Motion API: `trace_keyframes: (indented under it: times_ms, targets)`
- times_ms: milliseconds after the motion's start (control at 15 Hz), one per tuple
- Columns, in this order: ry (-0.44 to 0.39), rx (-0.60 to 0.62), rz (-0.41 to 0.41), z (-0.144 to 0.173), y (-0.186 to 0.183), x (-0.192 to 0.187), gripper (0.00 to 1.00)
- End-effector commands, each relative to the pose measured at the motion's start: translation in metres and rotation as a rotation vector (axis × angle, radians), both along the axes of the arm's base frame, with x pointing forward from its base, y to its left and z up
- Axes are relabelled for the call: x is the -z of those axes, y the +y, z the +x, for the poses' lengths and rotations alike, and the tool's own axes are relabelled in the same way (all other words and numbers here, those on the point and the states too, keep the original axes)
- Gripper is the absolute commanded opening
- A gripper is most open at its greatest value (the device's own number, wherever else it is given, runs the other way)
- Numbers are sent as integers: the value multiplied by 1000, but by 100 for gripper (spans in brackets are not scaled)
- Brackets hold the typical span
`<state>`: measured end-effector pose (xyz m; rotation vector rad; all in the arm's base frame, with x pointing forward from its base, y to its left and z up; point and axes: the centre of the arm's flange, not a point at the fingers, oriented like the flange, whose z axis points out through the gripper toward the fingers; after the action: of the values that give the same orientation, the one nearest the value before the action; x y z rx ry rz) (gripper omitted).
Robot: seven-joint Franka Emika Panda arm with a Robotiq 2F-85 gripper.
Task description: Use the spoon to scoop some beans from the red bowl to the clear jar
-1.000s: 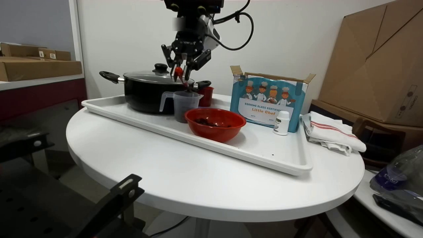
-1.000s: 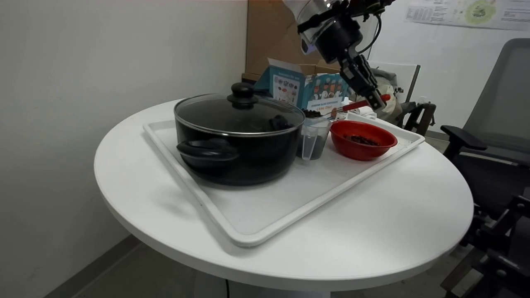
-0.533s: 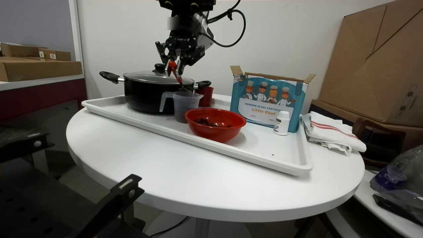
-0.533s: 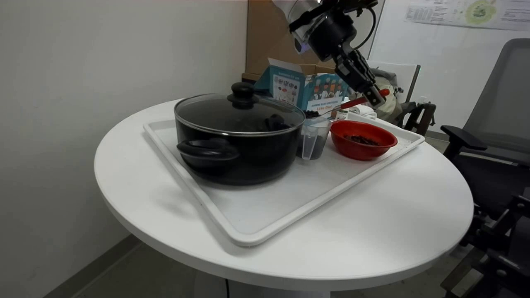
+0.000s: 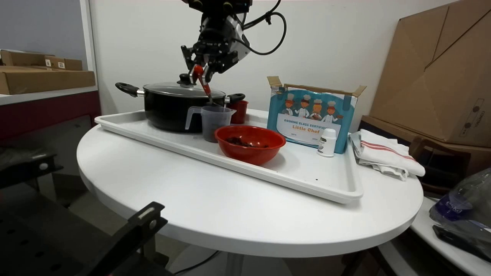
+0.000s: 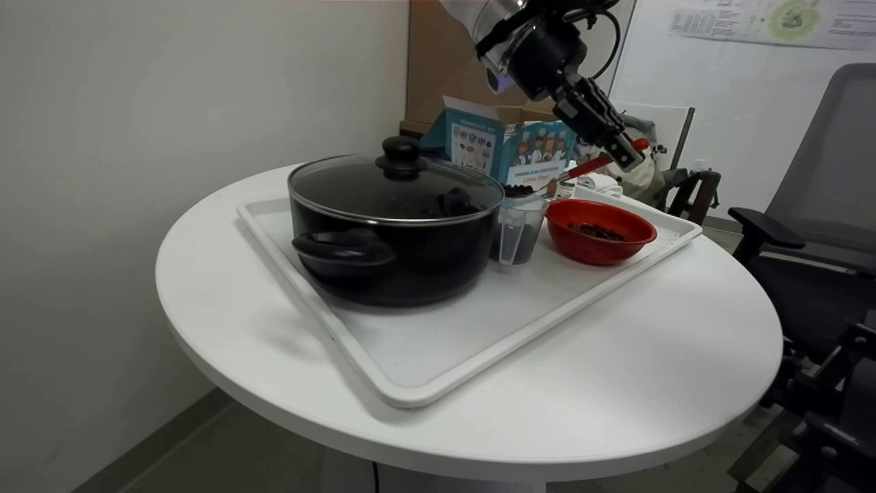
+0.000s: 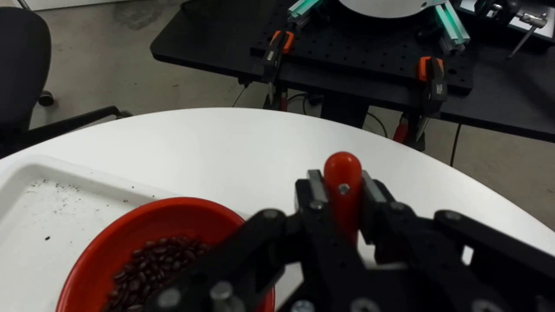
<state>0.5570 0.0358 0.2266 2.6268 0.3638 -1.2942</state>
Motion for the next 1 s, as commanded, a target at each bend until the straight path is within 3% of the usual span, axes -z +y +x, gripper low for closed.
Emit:
trace_keyframes:
  times_ms: [0, 933]
  targets:
    - [49, 39, 2, 12, 0, -2, 9]
    - [185, 116, 27, 20, -13, -1, 9]
